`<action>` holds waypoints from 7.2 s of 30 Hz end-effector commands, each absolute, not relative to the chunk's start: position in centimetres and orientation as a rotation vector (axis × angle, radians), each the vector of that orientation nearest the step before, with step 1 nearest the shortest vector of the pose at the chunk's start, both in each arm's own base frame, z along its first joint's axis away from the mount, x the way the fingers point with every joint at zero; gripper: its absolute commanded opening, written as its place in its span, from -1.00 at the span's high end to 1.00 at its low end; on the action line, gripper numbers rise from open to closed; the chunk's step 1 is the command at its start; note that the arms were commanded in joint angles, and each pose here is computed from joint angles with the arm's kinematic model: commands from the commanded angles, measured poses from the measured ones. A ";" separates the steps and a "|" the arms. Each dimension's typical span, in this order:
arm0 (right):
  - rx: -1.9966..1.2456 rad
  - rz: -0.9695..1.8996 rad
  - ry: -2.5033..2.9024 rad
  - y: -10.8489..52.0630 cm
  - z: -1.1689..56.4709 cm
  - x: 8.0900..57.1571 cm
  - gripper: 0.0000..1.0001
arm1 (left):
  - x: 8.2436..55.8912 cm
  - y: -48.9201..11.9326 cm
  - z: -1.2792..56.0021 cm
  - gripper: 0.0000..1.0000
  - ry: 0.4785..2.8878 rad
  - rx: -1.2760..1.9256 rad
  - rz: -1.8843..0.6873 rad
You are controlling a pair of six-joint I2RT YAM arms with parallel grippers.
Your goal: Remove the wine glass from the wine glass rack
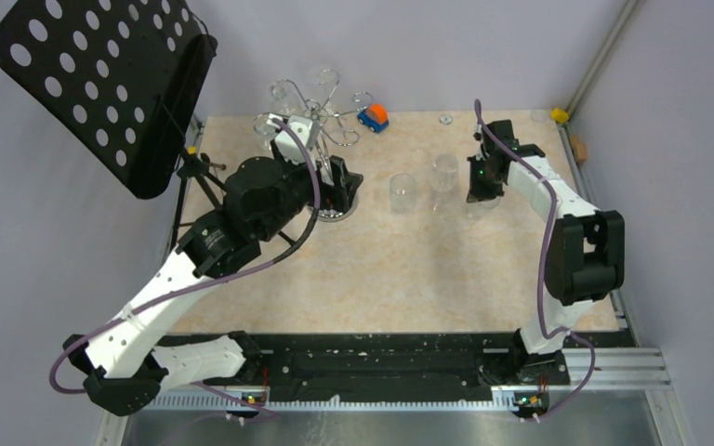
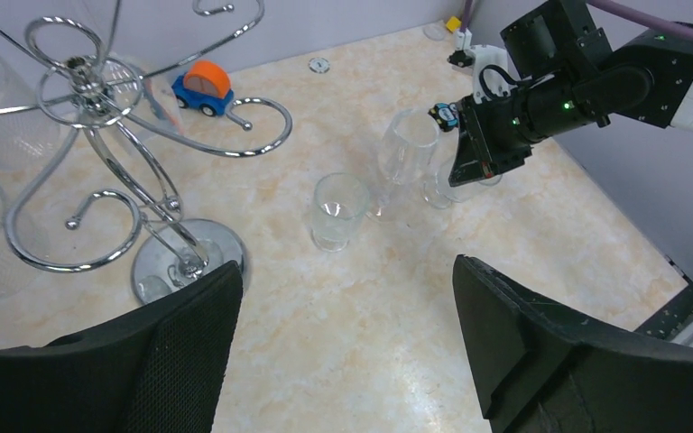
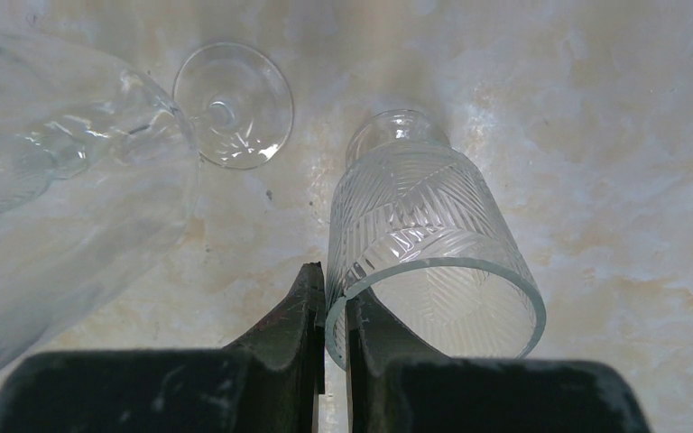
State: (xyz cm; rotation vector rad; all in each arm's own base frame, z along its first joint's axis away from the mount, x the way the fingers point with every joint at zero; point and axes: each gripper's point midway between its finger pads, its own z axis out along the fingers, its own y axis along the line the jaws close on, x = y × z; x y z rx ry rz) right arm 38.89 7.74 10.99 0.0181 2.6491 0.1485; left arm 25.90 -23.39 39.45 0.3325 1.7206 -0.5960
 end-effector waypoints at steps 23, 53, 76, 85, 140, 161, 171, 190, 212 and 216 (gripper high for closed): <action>0.074 0.209 2.372 8.1 19.3 43.0 0.27 | 36.3 -20.0 48.6 -0.90 1.651 -0.038 -0.590; 0.125 0.447 2.105 9.5 27.4 35.4 0.21 | 36.8 -6.8 41.6 -0.51 1.742 -0.506 -0.147; 0.118 0.437 2.106 9.3 27.1 34.9 0.21 | 39.7 -5.9 36.5 -0.37 1.839 -0.569 -0.190; 0.118 0.429 2.101 9.1 27.2 34.9 0.21 | 40.1 -5.0 37.0 -0.45 1.758 -0.599 -0.185; 0.117 0.419 2.098 9.0 26.8 34.8 0.21 | 39.0 -4.7 44.9 1.00 1.317 -0.742 -0.533; 0.109 0.411 2.092 8.9 26.9 34.6 0.21 | 40.1 -4.1 46.5 1.00 1.136 -0.765 -0.579; 0.108 0.426 2.092 9.1 26.8 34.8 0.21 | 38.7 -2.4 45.9 1.00 1.096 -0.851 -0.550; 0.100 0.424 2.089 9.1 26.9 34.6 0.21 | 40.6 -3.5 47.2 1.00 0.996 -0.859 -0.620; 0.094 0.427 2.082 9.1 27.1 34.6 0.21 | 42.1 -3.1 45.8 1.00 1.073 -0.923 -0.455; 0.093 0.429 2.083 9.2 27.1 34.6 0.21 | 41.7 -2.5 45.4 1.00 1.070 -0.960 -0.412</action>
